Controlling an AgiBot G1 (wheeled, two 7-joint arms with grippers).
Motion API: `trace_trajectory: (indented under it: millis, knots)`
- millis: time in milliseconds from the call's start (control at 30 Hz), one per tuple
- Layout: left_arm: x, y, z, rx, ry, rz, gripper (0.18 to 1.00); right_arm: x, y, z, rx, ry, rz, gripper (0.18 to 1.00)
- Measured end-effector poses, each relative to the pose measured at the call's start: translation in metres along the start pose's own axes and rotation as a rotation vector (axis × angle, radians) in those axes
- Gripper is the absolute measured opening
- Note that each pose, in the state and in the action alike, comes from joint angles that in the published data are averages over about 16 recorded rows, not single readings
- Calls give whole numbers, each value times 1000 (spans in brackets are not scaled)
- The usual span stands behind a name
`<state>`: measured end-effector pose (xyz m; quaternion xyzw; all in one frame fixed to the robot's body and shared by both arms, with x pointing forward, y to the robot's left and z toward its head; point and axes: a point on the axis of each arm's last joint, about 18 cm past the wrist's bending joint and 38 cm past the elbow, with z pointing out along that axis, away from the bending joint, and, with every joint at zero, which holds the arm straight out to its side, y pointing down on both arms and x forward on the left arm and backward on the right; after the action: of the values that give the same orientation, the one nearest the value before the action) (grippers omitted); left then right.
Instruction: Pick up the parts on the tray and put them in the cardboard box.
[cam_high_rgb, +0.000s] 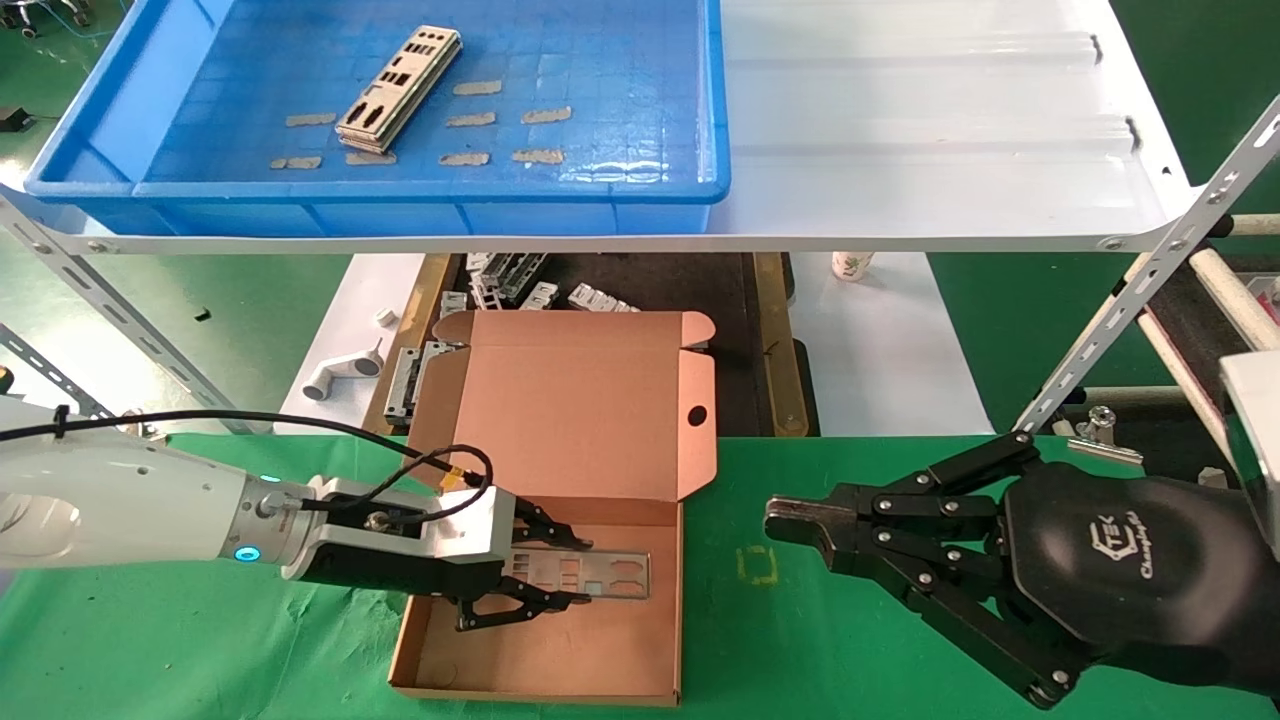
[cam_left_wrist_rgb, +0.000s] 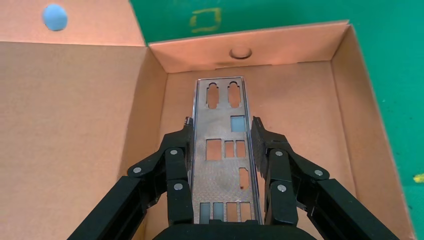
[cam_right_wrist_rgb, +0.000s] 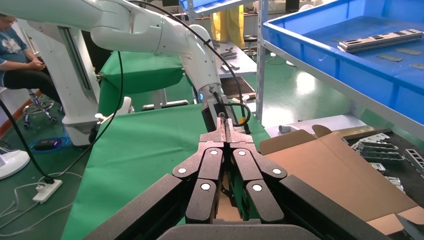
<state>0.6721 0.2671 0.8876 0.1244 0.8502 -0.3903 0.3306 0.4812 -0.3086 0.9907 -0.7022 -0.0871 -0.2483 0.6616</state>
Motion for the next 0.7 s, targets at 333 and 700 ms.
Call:
trace_trajectory:
  millis: [333,700]
  knots:
    - [-3,1,-6,19,-10,-31,513,0,0,0,0,0,0,191]
    - [-3,-9,-18,98,-27,-77,694,0,0,0,0,0,0,191]
